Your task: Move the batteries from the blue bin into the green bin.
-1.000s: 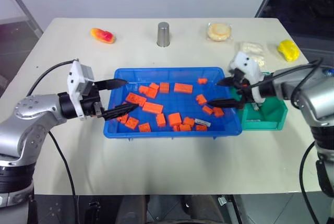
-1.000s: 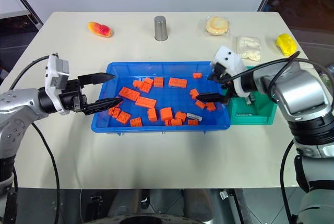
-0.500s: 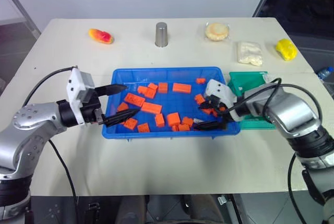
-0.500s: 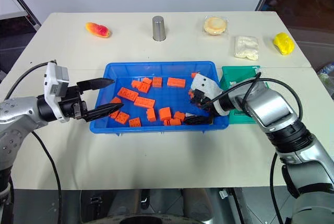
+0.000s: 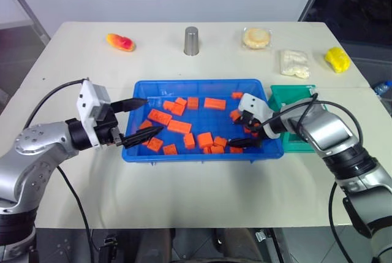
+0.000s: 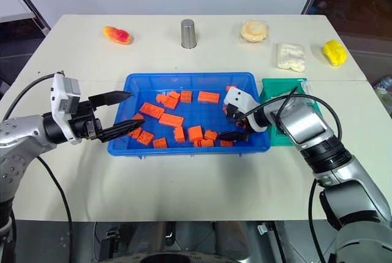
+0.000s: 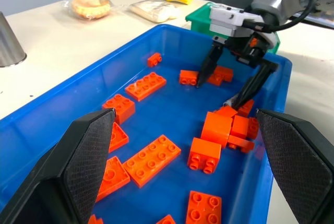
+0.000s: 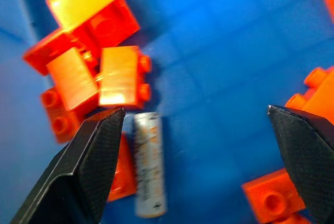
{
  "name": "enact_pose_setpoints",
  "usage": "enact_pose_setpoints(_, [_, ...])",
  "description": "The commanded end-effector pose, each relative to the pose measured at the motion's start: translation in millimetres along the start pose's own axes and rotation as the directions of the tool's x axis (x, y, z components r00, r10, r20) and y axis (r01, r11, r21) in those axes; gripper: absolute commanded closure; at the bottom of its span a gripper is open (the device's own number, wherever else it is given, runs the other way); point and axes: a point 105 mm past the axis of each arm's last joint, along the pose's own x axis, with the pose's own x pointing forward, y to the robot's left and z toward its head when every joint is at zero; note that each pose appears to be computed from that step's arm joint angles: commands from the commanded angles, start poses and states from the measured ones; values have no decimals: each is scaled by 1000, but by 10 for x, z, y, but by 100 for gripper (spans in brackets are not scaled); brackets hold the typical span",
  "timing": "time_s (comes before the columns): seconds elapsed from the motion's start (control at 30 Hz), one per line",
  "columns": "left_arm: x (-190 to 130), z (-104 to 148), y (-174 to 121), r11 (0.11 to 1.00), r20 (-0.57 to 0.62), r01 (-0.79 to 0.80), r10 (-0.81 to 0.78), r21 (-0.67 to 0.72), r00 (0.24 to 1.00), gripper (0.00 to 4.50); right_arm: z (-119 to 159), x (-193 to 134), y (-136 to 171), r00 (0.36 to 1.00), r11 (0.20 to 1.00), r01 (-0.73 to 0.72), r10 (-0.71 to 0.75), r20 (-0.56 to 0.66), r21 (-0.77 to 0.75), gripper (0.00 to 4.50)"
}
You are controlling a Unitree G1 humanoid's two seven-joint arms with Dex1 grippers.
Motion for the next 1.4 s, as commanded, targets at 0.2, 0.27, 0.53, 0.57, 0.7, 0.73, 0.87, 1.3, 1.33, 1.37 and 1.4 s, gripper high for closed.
enact_pose_setpoints(0.2, [3, 93, -27, 999, 27, -5, 4, 42, 1000, 0, -111, -113, -25, 994, 986, 10, -27, -102, -164, 2])
enact_pose_setpoints(0.27, [5, 90, -24, 999, 28, -8, 7, 41, 1000, 0, -83, -149, 50, 993, 981, -33, 11, -114, -192, 2])
enact_pose_setpoints(0.53, [34, 81, -23, 999, 44, -20, 18, 42, 999, 0, -106, -173, 116, 987, 975, -87, 58, -148, -202, 89])
enact_pose_setpoints(0.57, [36, 80, -23, 999, 45, -21, 19, 43, 999, 0, -111, -168, 113, 987, 976, -88, 58, -149, -201, 131])
enact_pose_setpoints(0.7, [32, 80, -18, 999, 49, -31, 28, 45, 998, 0, -117, -148, 115, 987, 976, -93, 65, -148, -197, 331])
enact_pose_setpoints(0.73, [28, 81, -17, 998, 49, -32, 30, 46, 998, 0, -117, -144, 114, 987, 976, -93, 64, -148, -197, 388])
enact_pose_setpoints(0.87, [13, 85, -17, 998, 47, -34, 32, 48, 998, 0, -99, -134, 107, 988, 976, -86, 58, -140, -200, 448])
enact_pose_setpoints(1.3, [18, 208, 83, 997, 60, 31, -35, 74, 998, 0, 854, -1102, -563, 942, 917, 328, -300, 149, -226, 448])
enact_pose_setpoints(1.33, [44, 212, 84, 996, 60, 45, -50, 77, 997, 0, 838, -1240, -629, 928, 901, 370, -345, 144, -226, 448])
enact_pose_setpoints(1.37, [58, 212, 85, 995, 61, 55, -60, 79, 996, 0, 816, -1312, -663, 920, 892, 391, -368, 136, -228, 448])
enact_pose_setpoints(1.4, [79, 211, 83, 994, 60, 68, -73, 81, 996, 0, 763, -1403, -703, 910, 881, 415, -398, 120, -227, 448])
